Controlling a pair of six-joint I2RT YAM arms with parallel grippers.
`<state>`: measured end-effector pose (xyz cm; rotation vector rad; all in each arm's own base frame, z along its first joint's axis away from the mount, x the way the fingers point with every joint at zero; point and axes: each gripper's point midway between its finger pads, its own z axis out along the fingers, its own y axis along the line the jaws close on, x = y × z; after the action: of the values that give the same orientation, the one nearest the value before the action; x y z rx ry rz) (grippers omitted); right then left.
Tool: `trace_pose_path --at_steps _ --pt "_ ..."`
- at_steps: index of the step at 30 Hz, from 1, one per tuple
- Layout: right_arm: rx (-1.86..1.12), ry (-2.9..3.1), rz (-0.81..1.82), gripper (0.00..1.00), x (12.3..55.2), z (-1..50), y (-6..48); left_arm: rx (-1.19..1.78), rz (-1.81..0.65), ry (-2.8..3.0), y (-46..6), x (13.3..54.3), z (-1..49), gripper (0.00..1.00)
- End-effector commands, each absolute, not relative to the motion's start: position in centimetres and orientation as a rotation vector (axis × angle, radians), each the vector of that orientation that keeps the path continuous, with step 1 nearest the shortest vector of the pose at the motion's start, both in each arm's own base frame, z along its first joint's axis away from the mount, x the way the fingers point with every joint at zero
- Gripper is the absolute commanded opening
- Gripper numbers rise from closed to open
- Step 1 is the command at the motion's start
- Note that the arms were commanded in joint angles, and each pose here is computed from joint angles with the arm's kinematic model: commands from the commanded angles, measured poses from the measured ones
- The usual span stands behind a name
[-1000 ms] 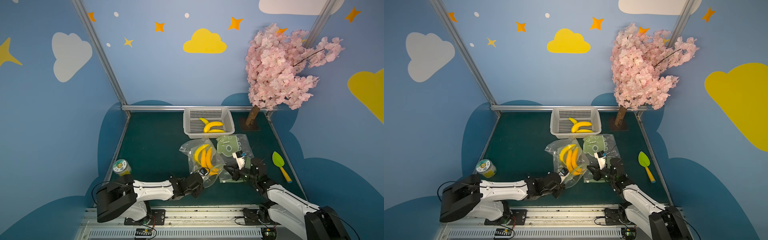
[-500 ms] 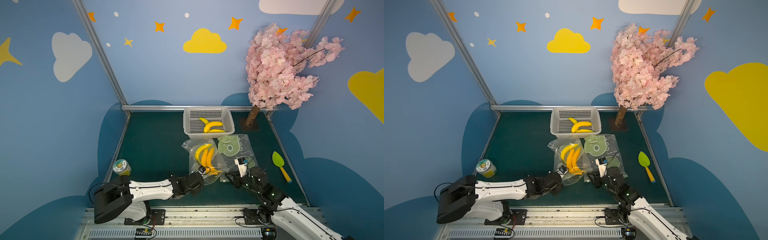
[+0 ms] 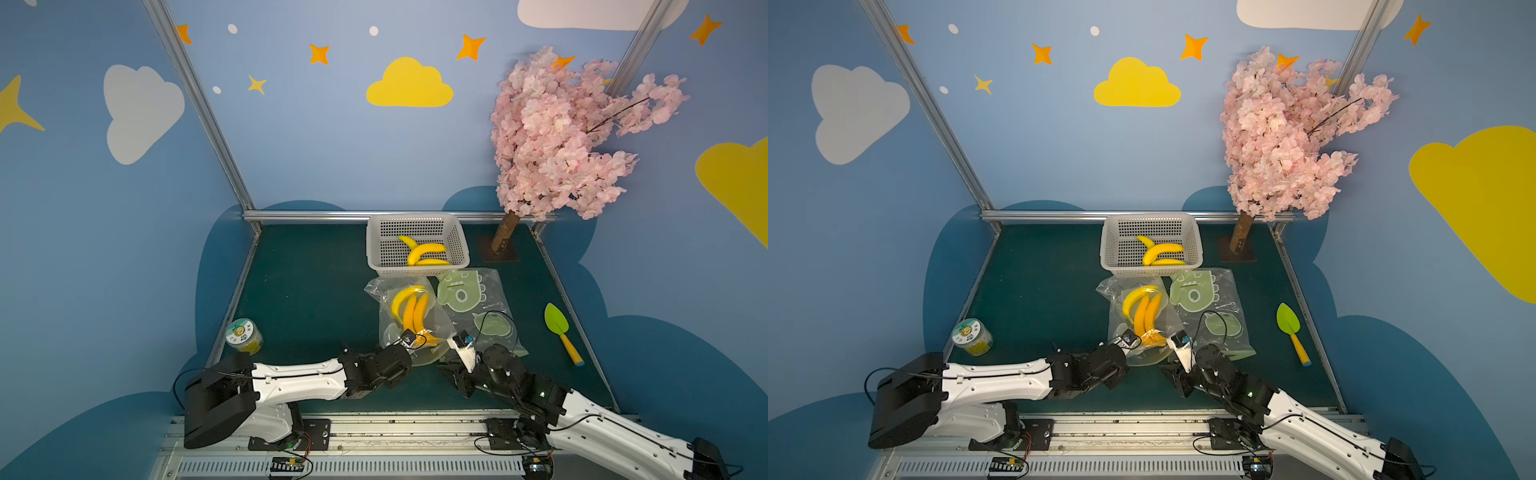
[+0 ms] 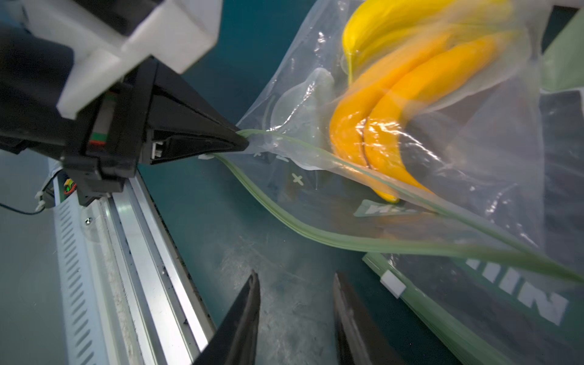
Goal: Open the zip-top bag and take out the banana
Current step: Open the zipper of the food storage bag at the center of the board, then pick up the banana from the zipper food storage bag.
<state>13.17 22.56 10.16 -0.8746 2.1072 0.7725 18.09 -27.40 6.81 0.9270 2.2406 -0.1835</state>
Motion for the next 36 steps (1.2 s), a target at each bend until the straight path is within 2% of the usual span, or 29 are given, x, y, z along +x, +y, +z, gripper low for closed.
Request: trace_pose_path --at_steps 1,14,22,30,36 --pt "-0.973 1.99 0.785 0.4 13.7 12.5 24.8 0.937 -0.143 2.197 -27.5 18.5 8.3 0.03" --pt "-0.985 2.03 0.742 0.39 16.6 9.9 28.5 0.903 -0.164 2.14 -27.4 18.4 9.7 0.03" --pt "-0.94 2.087 0.577 0.44 19.3 8.4 28.6 0.892 -0.178 2.083 -27.6 18.4 10.6 0.03" --pt "-1.099 2.33 0.533 0.35 16.8 3.6 28.2 0.861 -0.19 2.048 -27.5 18.7 10.9 0.03" --pt "-1.103 2.335 0.531 0.33 16.6 3.2 28.8 0.836 -0.184 2.059 -27.3 18.8 10.6 0.03"
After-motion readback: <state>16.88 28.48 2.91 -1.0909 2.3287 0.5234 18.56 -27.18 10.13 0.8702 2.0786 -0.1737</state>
